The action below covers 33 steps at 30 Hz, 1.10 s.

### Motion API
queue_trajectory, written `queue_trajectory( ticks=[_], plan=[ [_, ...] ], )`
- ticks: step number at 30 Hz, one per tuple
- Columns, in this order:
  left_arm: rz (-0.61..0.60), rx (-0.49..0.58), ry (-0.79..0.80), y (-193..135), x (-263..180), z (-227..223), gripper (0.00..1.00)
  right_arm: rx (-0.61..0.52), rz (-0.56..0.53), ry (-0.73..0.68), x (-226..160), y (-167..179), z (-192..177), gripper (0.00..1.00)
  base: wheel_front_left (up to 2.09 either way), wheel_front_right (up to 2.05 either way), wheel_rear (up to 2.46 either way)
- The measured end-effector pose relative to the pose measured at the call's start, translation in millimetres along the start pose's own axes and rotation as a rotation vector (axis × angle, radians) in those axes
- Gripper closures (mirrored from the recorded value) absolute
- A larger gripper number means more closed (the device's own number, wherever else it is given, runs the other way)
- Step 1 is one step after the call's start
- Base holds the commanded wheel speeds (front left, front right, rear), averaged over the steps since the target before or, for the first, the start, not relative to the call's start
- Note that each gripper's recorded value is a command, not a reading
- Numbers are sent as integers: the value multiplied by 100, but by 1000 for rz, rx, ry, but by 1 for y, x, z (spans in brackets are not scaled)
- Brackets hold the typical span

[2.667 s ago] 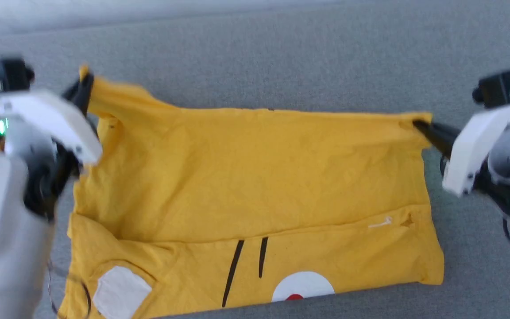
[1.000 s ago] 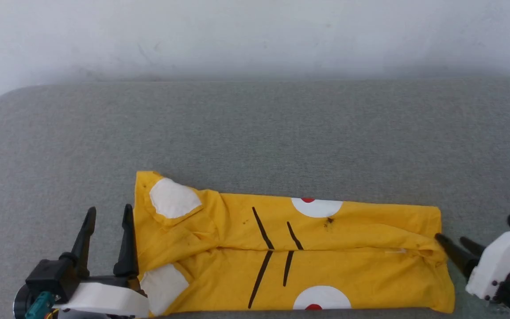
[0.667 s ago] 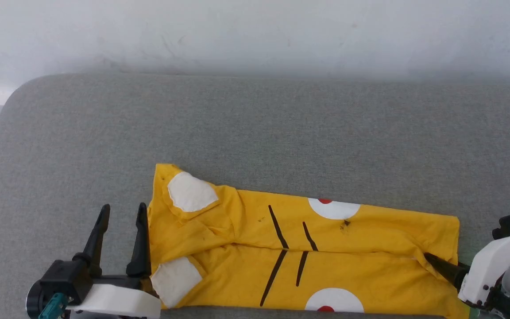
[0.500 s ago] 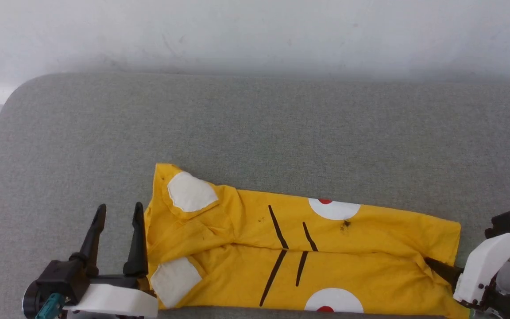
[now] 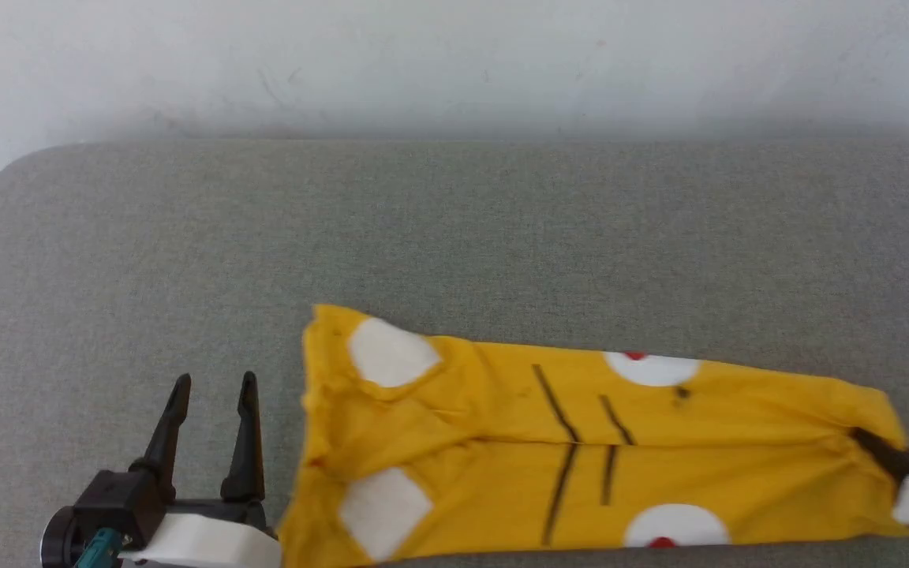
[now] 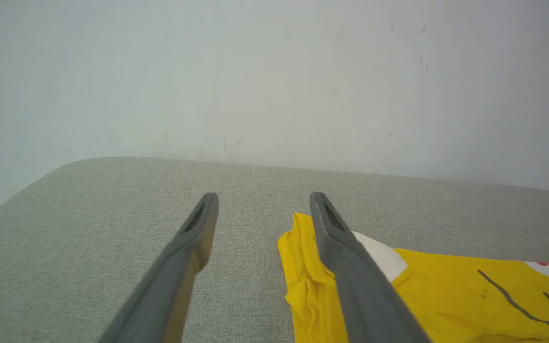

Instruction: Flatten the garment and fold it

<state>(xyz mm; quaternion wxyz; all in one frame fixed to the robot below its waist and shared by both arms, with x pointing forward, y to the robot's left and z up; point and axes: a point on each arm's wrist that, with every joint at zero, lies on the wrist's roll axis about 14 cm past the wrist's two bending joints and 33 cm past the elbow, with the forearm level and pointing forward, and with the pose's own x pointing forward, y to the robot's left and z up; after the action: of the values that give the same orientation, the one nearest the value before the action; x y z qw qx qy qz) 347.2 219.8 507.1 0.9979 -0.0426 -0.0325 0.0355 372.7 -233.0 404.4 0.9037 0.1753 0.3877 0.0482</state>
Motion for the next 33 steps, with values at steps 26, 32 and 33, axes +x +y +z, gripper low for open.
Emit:
queue_trajectory(
  ticks=[26,32,33],
  plan=[
    [-37,-9,34,-11,6,-12,0,396,633,141,-8,160,0,100,0,0,0],
    [-22,-13,41,-6,3,-14,0,328,762,257,7,239,-37,100,0,0,0],
    [-17,-12,44,-4,2,-15,0,315,771,265,10,248,-43,100,0,0,0]
  ],
)
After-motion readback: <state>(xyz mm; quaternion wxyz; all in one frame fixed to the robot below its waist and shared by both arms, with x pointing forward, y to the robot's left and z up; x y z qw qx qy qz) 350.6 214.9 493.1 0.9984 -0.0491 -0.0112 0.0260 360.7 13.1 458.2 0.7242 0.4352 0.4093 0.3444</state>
